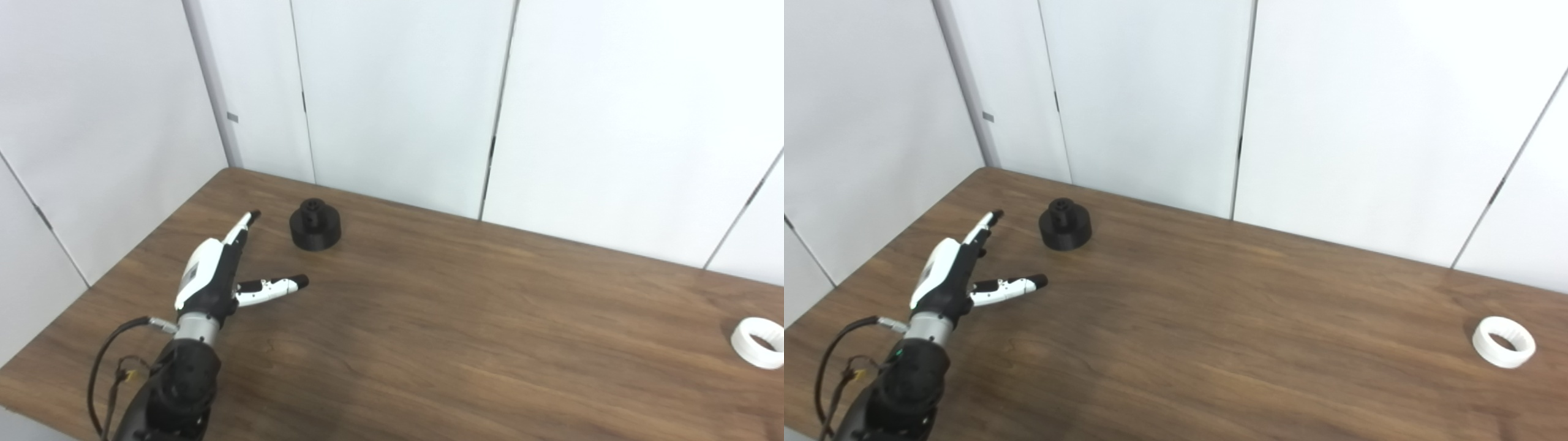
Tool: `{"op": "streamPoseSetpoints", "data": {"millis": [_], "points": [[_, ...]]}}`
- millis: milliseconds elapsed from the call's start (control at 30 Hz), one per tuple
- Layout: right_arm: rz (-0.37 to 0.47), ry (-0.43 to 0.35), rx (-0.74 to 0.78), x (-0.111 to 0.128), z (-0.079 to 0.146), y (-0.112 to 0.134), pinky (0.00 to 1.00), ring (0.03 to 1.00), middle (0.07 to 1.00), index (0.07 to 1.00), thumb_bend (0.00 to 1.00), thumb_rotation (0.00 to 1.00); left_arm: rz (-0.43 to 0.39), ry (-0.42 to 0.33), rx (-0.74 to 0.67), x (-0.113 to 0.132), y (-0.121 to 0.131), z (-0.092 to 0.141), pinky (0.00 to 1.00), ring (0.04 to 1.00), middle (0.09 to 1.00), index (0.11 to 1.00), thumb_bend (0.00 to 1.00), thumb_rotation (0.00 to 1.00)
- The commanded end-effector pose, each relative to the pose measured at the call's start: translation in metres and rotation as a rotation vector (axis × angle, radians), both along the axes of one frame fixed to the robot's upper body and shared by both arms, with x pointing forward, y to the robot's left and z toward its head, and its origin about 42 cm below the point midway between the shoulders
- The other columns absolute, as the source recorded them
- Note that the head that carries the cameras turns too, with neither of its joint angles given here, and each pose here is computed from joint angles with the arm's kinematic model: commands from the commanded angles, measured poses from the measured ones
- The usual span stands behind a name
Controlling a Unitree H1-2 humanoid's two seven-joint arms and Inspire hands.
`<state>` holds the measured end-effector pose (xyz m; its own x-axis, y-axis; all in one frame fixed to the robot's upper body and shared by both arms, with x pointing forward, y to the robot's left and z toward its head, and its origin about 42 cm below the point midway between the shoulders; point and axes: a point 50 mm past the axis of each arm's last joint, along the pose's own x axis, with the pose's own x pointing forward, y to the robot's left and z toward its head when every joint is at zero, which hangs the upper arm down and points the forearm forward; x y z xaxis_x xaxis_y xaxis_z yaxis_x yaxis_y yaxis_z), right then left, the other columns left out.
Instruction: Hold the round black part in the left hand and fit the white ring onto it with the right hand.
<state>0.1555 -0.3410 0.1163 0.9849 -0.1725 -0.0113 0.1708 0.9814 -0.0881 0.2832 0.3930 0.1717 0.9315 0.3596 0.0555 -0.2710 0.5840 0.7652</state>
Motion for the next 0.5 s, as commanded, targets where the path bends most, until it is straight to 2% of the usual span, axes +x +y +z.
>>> {"op": "streamPoseSetpoints", "data": {"millis": [0,100,467], "points": [[0.014,-0.030,-0.018,0.005,0.006,-0.004,1.00,0.994,0.949,0.979,0.59,1.00,0.015,-0.069,0.083,0.022,0.008,0.021,0.93,0.978,0.967,0.943,1.00,0.46],[0.010,-0.028,-0.019,0.005,0.005,-0.005,1.00,0.992,0.944,0.974,0.60,1.00,0.046,-0.047,0.115,0.038,0.012,0.015,0.99,0.997,0.969,0.930,1.00,0.47],[0.007,-0.028,-0.047,0.005,0.004,-0.007,1.00,0.975,0.913,0.952,0.61,1.00,0.074,0.020,0.237,0.087,0.033,0.013,1.00,0.979,0.951,0.883,1.00,0.48]]}}
